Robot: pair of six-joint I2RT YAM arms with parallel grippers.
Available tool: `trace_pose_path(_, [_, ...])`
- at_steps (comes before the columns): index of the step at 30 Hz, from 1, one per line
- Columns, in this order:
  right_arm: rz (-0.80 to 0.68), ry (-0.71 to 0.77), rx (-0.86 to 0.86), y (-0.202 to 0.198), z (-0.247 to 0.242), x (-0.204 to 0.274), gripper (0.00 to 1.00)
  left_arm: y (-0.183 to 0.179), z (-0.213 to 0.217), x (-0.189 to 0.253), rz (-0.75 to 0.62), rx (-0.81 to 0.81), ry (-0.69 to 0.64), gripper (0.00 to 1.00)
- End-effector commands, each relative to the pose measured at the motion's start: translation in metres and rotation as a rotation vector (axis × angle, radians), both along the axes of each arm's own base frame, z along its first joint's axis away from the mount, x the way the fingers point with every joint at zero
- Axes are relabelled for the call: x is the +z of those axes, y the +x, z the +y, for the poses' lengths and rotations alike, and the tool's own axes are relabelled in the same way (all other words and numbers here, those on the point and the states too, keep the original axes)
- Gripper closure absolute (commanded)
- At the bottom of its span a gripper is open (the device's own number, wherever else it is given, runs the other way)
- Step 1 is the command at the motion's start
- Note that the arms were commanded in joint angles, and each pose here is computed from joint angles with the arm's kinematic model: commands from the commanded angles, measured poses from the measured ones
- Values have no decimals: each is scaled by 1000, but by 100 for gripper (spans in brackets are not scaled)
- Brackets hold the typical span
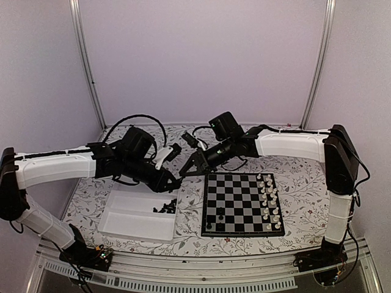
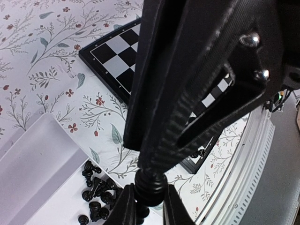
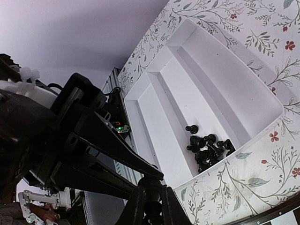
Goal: Set up the chess pieces on the board
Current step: Place the chess piece on the chessboard.
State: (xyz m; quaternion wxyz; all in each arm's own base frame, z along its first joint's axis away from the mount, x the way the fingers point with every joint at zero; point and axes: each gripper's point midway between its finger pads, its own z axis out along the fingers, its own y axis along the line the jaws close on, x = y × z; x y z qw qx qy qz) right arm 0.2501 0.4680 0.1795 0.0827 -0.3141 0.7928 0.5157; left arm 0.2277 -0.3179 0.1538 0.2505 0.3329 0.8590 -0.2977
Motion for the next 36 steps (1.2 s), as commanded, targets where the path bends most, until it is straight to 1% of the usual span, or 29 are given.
trace_pose_path(1, [0, -5, 9, -4, -1, -2, 91, 5, -7, 5, -17, 7, -10, 98])
trace_pose_path(5, [-11, -5, 4, -4, -3, 1, 100, 5, -6, -1, -10, 12, 2, 98])
trace_pose_path(13, [-109, -11, -88, 17, -19, 27, 100, -7, 11, -29, 22, 12, 62, 97])
trace_pose_path(15, [-142, -38, -118, 22, -24, 29, 100, -11, 16, -36, 30, 14, 74, 97])
trace_pose_path(18, [-199, -129, -155, 31, -35, 19, 100, -15, 23, -44, 40, 25, 85, 97])
trace_pose_path(22, [-286, -312, -197, 41, -56, -9, 100, -16, 28, -44, 41, 39, 81, 97])
trace_pose_path(25, [-355, -431, -198, 40, -69, -26, 100, -15, 29, -44, 37, 51, 79, 97])
trace_pose_path(29, [-402, -567, -177, 33, -81, -56, 100, -12, 28, -41, 31, 58, 71, 97])
trace_pose_path(32, [-424, -626, -156, 28, -84, -71, 100, -10, 27, -41, 32, 58, 73, 97])
trace_pose_path(36, [-409, -668, -146, 22, -88, -90, 100, -7, 26, -40, 29, 54, 81, 97])
